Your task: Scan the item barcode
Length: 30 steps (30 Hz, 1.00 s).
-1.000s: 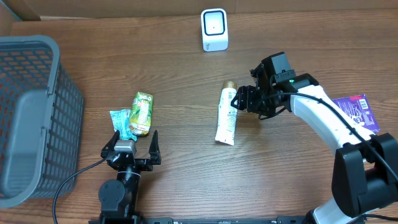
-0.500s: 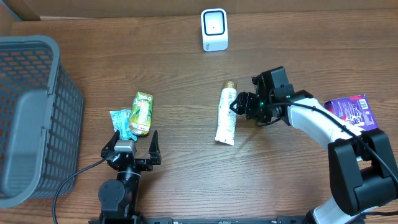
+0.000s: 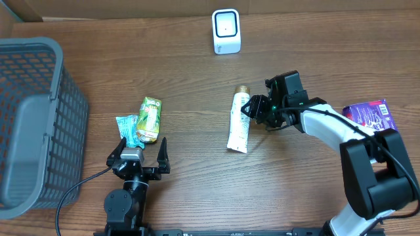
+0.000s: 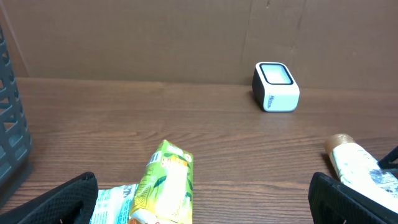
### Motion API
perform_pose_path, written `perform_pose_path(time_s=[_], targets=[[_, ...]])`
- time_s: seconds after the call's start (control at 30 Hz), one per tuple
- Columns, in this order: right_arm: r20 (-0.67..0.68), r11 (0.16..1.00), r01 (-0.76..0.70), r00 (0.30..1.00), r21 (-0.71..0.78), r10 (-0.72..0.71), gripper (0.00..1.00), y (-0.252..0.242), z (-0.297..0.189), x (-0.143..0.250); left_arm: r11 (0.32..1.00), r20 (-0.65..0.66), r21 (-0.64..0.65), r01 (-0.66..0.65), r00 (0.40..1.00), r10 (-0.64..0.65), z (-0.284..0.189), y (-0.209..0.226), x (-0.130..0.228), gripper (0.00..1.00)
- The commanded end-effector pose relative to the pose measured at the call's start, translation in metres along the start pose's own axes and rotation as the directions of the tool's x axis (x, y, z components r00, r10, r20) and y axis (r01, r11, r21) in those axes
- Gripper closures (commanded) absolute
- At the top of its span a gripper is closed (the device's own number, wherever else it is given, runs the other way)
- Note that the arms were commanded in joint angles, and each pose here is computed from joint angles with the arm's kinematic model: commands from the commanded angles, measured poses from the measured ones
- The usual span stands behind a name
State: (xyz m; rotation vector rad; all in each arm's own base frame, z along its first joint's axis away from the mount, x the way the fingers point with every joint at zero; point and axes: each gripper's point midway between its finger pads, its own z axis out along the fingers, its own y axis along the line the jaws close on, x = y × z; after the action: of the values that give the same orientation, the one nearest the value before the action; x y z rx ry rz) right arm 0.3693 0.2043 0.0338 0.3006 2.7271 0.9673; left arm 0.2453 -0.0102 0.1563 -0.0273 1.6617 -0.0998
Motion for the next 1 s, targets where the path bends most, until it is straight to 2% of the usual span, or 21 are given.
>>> perform_pose_path(time_s=[0.0,0.17,0.27,0.33,0.47,0.57,0.7,0.83,0.97], targets=[[-0.040,0.998,-0.066,0.997,-0.022,0.066,0.45,-0.002,0.008,0.008,1.000,0.007,-0.013,0.018,1.000,-0.018,0.000,0.003,0.000,0.00],[-0.045,0.997,-0.081,0.996,-0.018,0.080,0.53,-0.003,0.011,0.009,1.000,0.007,-0.013,0.018,1.000,-0.018,0.000,0.003,0.000,0.00],[-0.054,0.991,-0.136,0.989,-0.009,0.135,0.58,-0.009,0.018,0.011,1.000,0.007,-0.013,0.018,1.000,-0.018,0.000,0.003,0.000,0.00],[-0.057,0.981,-0.194,0.980,-0.009,0.193,0.65,-0.013,0.026,0.010,1.000,0.007,-0.013,0.018,1.000,-0.018,0.000,0.003,0.000,0.01],[-0.067,0.977,-0.210,0.976,-0.025,0.208,0.80,-0.012,0.030,0.010,1.000,0.007,-0.013,0.018,1.000,-0.018,0.000,0.003,0.000,0.01],[-0.079,0.977,-0.211,0.975,-0.033,0.208,0.96,-0.010,0.029,0.012,1.000,0.007,-0.013,0.018,1.000,-0.018,0.000,0.003,0.000,0.00],[-0.100,0.982,-0.165,0.983,-0.095,0.156,0.96,0.004,0.021,0.011,1.000,0.007,-0.013,0.018,1.000,-0.018,0.000,0.003,0.000,0.00],[-0.066,0.973,0.018,0.997,-0.228,-0.034,0.96,0.040,-0.011,0.003,1.000,0.007,-0.013,0.018,1.000,-0.018,0.000,0.003,0.000,0.00],[0.015,0.917,0.171,0.984,-0.360,-0.177,0.96,0.089,-0.065,-0.004,1.000,0.007,-0.013,0.018,1.000,-0.018,0.000,0.003,0.000,0.00]])
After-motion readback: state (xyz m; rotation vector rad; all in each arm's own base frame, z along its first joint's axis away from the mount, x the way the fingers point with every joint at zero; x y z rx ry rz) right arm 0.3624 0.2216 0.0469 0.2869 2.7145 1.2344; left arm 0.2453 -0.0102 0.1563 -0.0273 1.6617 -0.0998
